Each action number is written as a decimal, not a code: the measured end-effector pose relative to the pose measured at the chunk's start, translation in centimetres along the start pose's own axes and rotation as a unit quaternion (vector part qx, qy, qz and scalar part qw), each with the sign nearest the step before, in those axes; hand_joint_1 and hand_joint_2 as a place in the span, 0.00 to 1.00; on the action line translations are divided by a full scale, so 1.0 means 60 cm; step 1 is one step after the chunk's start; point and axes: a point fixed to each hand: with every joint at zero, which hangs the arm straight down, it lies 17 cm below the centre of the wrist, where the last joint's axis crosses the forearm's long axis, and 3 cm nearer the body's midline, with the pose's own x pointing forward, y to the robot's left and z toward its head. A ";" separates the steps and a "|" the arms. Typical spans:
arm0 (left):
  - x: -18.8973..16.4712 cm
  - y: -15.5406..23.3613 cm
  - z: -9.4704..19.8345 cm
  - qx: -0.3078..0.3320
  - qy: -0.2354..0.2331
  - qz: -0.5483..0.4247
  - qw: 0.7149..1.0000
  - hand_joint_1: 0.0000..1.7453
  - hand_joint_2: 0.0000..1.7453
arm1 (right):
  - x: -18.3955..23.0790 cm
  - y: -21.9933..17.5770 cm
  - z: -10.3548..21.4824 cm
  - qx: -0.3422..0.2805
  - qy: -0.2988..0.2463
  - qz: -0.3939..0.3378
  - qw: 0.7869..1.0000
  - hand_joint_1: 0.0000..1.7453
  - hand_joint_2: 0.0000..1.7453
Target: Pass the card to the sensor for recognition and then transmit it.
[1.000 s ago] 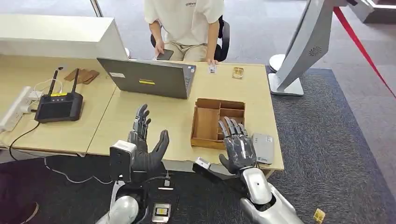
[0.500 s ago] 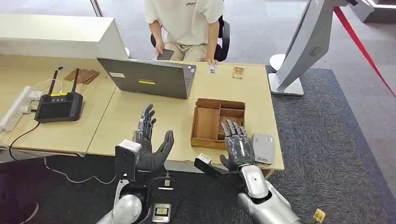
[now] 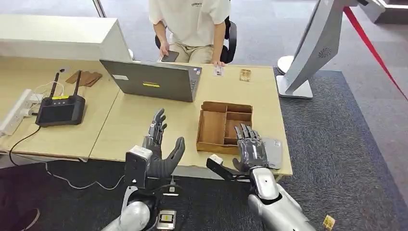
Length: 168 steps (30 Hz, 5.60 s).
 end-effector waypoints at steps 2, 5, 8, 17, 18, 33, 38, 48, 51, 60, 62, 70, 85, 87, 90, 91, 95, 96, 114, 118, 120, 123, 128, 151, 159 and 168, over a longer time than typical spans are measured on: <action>-0.001 0.000 0.002 0.000 0.000 -0.003 1.000 0.00 1.00 | -0.006 -0.005 -0.005 -0.004 0.005 -0.003 1.000 0.00 1.00; -0.003 -0.001 0.004 -0.001 0.001 -0.004 1.000 0.00 1.00 | -0.014 -0.005 -0.009 -0.004 0.010 -0.002 1.000 0.00 1.00; -0.004 -0.001 0.005 0.000 0.002 -0.004 1.000 0.00 1.00 | -0.019 -0.003 -0.010 -0.002 0.012 0.001 1.000 0.00 1.00; -0.005 -0.001 0.006 0.000 0.003 -0.004 1.000 0.00 1.00 | -0.027 0.006 -0.009 0.005 0.016 0.006 1.000 0.00 1.00; -0.005 -0.001 0.006 0.000 0.003 -0.004 1.000 0.00 1.00 | -0.028 0.007 -0.008 0.006 0.017 0.007 1.000 0.00 1.00; -0.016 -0.003 0.018 -0.002 0.012 -0.017 1.000 0.00 1.00 | -0.056 -0.004 -0.011 -0.015 0.047 -0.024 0.999 0.00 1.00; -0.018 -0.003 0.018 -0.002 0.017 -0.016 1.000 0.00 1.00 | -0.061 -0.002 -0.009 -0.015 0.051 -0.026 0.998 0.00 1.00; -0.015 -0.002 0.015 -0.001 0.015 -0.009 1.000 0.00 1.00 | -0.051 -0.010 -0.008 -0.022 0.044 -0.029 0.998 0.00 1.00; -0.014 -0.003 0.014 -0.002 0.013 -0.010 1.000 0.00 1.00 | -0.049 -0.013 -0.008 -0.024 0.043 -0.029 0.998 0.00 1.00; -0.013 -0.002 0.012 -0.002 0.013 -0.010 1.000 0.00 1.00 | -0.033 -0.009 -0.005 -0.018 0.029 -0.028 0.999 0.00 1.00; -0.013 -0.002 0.011 -0.002 0.013 -0.010 1.000 0.00 1.00 | -0.029 -0.010 -0.005 -0.017 0.026 -0.028 0.999 0.00 1.00; -0.012 -0.002 0.011 -0.002 0.012 -0.010 1.000 0.00 1.00 | -0.016 -0.010 -0.005 -0.015 0.017 -0.032 0.999 0.00 1.00; -0.012 -0.003 0.013 -0.003 0.010 -0.016 1.000 0.00 1.00 | 0.003 0.000 -0.003 0.003 0.006 -0.040 0.999 1.00 1.00; -0.013 -0.003 0.014 -0.003 0.011 -0.016 1.000 0.00 1.00 | 0.005 0.001 -0.003 0.005 0.005 -0.041 0.999 1.00 1.00; -0.014 -0.003 0.015 -0.003 0.012 -0.016 1.000 0.00 1.00 | 0.006 0.001 -0.003 0.007 0.005 -0.042 0.999 1.00 1.00; -0.014 -0.003 0.015 -0.003 0.012 -0.016 1.000 0.00 1.00 | 0.006 0.000 -0.004 0.006 0.005 -0.042 0.999 1.00 1.00; -0.015 -0.003 0.016 -0.003 0.014 -0.017 1.000 0.00 1.00 | 0.006 0.000 -0.005 0.007 0.005 -0.041 0.999 1.00 1.00; -0.016 -0.003 0.016 -0.003 0.014 -0.017 1.000 0.00 1.00 | 0.006 0.000 -0.005 0.006 0.006 -0.040 0.999 1.00 1.00; -0.022 -0.002 0.015 -0.002 0.020 -0.015 1.000 0.00 1.00 | 0.004 -0.022 -0.008 -0.028 0.008 -0.047 0.998 1.00 1.00; -0.022 -0.002 0.013 -0.002 0.018 -0.012 1.000 0.00 1.00 | 0.003 -0.065 -0.017 -0.068 0.011 -0.056 0.996 1.00 1.00; -0.023 -0.001 0.011 -0.002 0.019 -0.012 1.000 0.00 1.00 | 0.000 -0.084 -0.022 -0.082 0.014 -0.053 0.995 1.00 1.00; -0.025 -0.001 0.010 -0.002 0.019 -0.014 1.000 0.00 1.00 | -0.006 -0.134 -0.034 -0.117 0.017 -0.051 0.992 1.00 1.00; -0.026 -0.002 0.007 -0.001 0.020 -0.012 1.000 0.00 1.00 | -0.027 -0.252 -0.066 -0.180 0.020 -0.055 0.982 1.00 1.00; -0.012 -0.032 -0.021 -0.012 0.005 0.031 0.999 0.00 1.00 | -0.022 -0.436 -0.114 -0.236 -0.012 -0.044 0.971 1.00 1.00; -0.013 -0.072 -0.033 -0.040 0.006 0.053 0.998 0.00 1.00 | 0.003 -0.434 -0.169 -0.170 -0.020 -0.015 0.985 1.00 1.00; -0.019 -0.098 -0.035 -0.060 0.011 0.062 0.996 0.00 1.00 | 0.014 -0.423 -0.197 -0.138 0.002 0.020 0.990 1.00 1.00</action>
